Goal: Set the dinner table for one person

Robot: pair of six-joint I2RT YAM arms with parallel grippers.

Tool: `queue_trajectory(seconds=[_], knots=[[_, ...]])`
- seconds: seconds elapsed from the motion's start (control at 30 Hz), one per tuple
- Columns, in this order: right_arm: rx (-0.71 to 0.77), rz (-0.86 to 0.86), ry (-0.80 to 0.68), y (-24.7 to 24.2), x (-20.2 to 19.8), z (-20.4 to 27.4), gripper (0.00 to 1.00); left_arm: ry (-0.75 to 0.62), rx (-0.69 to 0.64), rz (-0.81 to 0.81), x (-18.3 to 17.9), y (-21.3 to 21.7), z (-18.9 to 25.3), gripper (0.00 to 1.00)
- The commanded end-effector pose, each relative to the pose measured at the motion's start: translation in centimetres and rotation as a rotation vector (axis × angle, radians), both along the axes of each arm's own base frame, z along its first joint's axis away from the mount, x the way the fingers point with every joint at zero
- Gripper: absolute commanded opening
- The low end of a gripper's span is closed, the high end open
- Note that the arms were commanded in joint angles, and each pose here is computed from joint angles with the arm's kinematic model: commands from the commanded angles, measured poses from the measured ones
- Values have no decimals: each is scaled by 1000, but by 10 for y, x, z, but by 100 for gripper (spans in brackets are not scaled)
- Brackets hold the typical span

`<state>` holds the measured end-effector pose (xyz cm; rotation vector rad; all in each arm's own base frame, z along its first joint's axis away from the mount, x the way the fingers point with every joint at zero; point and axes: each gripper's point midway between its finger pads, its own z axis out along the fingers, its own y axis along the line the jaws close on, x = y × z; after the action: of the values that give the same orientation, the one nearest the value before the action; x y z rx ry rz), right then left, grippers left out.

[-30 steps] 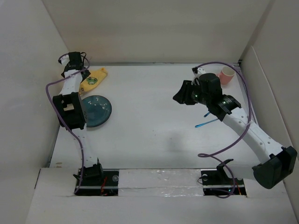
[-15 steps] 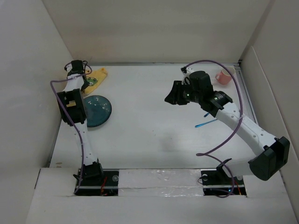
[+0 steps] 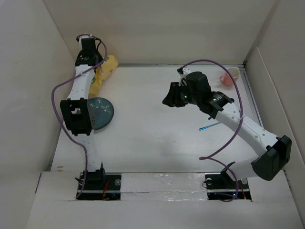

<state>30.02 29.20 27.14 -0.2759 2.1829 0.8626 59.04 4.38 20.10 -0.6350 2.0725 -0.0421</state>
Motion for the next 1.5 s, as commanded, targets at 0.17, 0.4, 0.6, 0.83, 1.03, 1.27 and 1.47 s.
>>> queue_trajectory(seconds=[0.17,0.4,0.6,0.83,1.03,1.27,1.47], knots=[[20,-91,-157,-13,33,56,52,-566,-143,-263,-85,-136,259,0],[33,-197,-185,-45,53,69,66,-414,-225,-454,-78,-222,200,0],[-3,-319,-67,-76,60,18,77,-171,-126,-553,-57,-311,84,7],[-87,-378,89,-99,51,-56,82,-11,-158,-699,-79,-348,31,63],[-71,-257,149,-67,32,-83,0,-97,-66,-506,-102,-267,59,59],[-221,-111,242,-6,14,-144,30,-25,-127,-205,-97,-129,-12,60],[-190,-89,254,0,6,-143,50,10,-210,-161,-40,-110,-38,60]])
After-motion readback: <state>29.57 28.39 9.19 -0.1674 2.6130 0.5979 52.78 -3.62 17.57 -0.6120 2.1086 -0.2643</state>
